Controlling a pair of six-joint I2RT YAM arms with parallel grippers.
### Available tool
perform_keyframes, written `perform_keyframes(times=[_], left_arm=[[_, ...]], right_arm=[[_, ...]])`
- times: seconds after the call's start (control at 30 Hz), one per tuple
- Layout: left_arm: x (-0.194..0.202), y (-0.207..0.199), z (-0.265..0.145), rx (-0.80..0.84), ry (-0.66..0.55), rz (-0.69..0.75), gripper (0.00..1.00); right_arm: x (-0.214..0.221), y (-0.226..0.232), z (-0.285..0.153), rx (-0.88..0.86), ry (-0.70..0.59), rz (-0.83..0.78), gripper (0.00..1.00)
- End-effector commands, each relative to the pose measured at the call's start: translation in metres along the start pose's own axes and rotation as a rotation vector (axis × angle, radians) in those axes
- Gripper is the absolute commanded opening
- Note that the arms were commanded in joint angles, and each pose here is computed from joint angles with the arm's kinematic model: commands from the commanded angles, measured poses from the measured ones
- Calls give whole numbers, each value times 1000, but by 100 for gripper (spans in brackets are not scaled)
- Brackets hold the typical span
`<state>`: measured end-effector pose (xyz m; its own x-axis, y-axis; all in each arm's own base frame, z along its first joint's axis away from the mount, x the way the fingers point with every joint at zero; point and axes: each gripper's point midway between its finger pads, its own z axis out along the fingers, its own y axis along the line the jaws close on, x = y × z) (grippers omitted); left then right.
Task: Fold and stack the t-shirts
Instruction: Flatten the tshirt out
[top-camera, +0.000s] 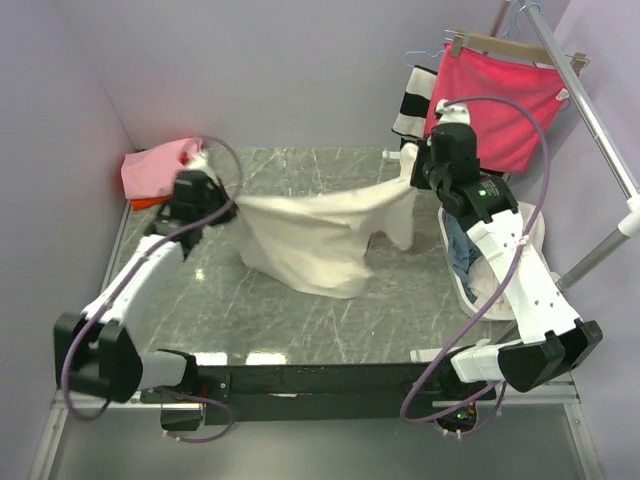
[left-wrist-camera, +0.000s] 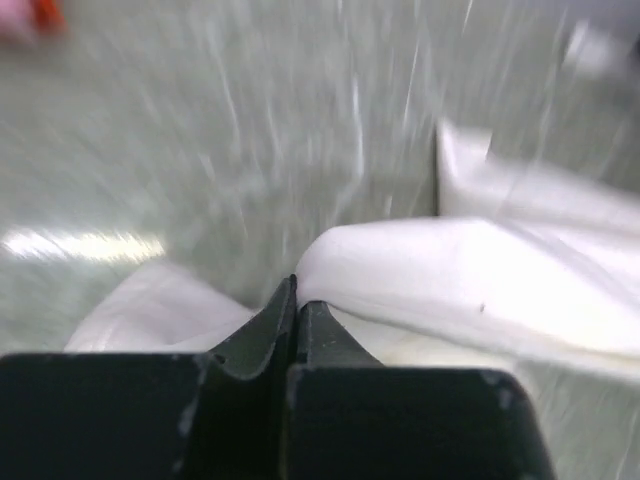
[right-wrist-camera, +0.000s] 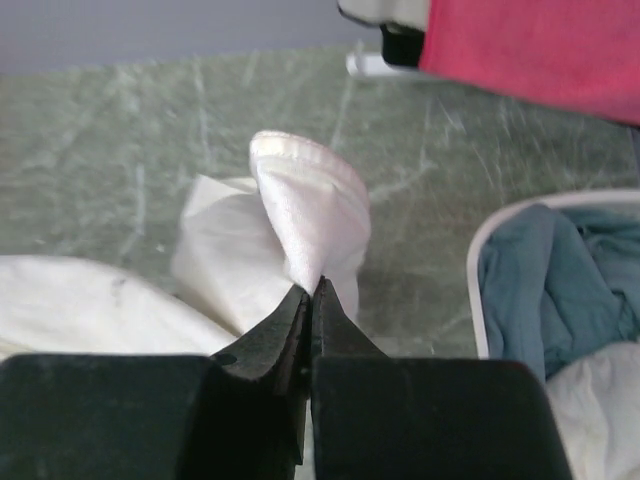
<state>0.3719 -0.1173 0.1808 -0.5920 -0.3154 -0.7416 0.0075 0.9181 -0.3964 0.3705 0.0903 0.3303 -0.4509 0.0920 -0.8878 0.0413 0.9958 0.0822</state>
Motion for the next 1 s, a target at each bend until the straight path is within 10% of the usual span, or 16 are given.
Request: perform_keyframes(times=[0.0, 0.3, 0.7, 0.97], left_arm=[[-111, 1, -65, -105, -280, 35, 1], [-234, -26, -135, -116, -489, 109, 1], [-209, -23, -168, -95, -490, 124, 1], [-201, -35, -251, -47, -601, 137, 1]], right_arm=[[-60, 15, -22, -85, -153, 21, 0], [-118, 24, -36, -111, -258, 17, 0], [-72, 14, -46, -124, -167, -21, 0], [-61, 23, -142, -364, -271, 30, 0]])
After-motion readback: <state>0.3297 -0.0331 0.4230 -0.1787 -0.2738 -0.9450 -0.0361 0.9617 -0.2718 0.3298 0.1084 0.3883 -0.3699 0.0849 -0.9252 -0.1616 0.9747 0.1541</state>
